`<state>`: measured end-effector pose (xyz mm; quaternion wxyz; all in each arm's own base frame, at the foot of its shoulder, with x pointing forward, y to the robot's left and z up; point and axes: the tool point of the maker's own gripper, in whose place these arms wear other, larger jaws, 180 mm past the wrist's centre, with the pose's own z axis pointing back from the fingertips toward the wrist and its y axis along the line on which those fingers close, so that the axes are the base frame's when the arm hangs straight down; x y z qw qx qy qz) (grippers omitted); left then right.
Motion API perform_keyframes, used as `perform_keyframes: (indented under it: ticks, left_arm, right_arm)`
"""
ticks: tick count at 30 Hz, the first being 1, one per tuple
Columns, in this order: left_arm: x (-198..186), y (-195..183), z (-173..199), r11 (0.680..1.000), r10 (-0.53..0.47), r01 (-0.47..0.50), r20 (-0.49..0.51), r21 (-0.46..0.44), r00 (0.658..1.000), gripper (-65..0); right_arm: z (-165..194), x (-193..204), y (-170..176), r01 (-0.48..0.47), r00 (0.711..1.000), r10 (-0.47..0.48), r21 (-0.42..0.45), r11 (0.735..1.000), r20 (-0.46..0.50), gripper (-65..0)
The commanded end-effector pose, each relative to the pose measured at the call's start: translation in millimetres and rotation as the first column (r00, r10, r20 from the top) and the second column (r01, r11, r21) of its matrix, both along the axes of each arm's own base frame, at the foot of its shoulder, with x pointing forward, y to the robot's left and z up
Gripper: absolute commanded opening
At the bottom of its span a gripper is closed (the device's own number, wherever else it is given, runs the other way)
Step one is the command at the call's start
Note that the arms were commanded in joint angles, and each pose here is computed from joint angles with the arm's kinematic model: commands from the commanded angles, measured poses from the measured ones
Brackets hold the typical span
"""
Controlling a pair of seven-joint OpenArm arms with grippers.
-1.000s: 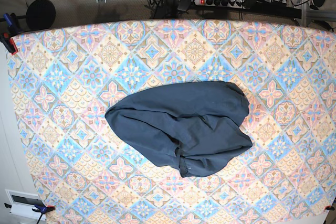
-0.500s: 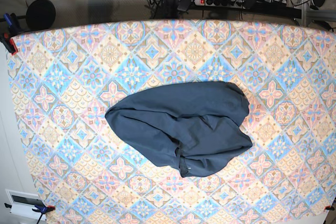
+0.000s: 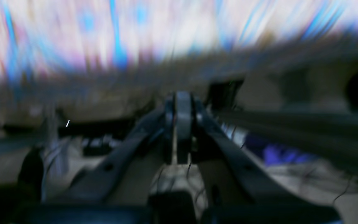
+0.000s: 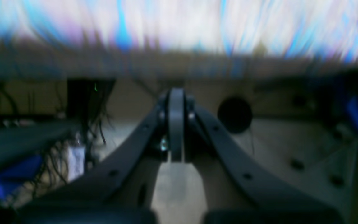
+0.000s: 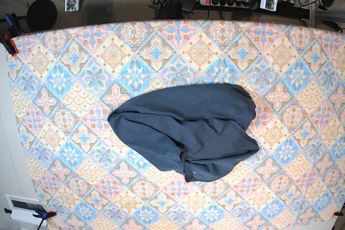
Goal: Layout the t-shirt on the table in an organized manner, then fold the t-shirt properly
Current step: 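Move the left gripper to the navy t-shirt and grasp its edge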
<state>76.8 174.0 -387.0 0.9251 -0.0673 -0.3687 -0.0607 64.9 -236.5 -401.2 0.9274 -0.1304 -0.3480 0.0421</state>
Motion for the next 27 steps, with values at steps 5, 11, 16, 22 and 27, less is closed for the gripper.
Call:
perform_keyframes:
  ticks: [5,11,16,22,27]
  left_arm:
    - [51.6,2.8,29.0,0.999,0.013,-0.01,0.104,-0.037,0.994,-64.9]
    - [112.6,21.3,44.2,0.994,0.089,-0.079,0.129,-0.078,0.988,-64.8]
    - [166.2,30.4,68.8,0.99,0.111,-0.096,0.15,-0.105,0.982,-62.6]
    - [220.8,22.3,99.2,0.986,0.12,-0.092,0.205,-0.139,0.971,-40.4]
    - [247.9,23.1,83.5,0.978,0.15,-0.126,0.143,-0.167,0.978,-25.4]
  right_arm:
    - [-7.4,-6.1,36.8,-0.044,0.997,0.048,0.079,0.996,-0.053,-65.0]
    - [-5.6,32.4,90.7,-0.135,0.991,0.13,0.184,0.974,0.036,-65.0]
    - [-9.6,63.4,120.2,-0.178,0.984,0.177,0.232,0.956,0.025,-63.5]
    - [-3.5,96.8,150.1,-0.242,0.97,0.238,0.263,0.934,0.049,-57.4]
    - [1.7,112.0,164.2,-0.277,0.961,0.269,0.273,0.921,0.068,-55.3]
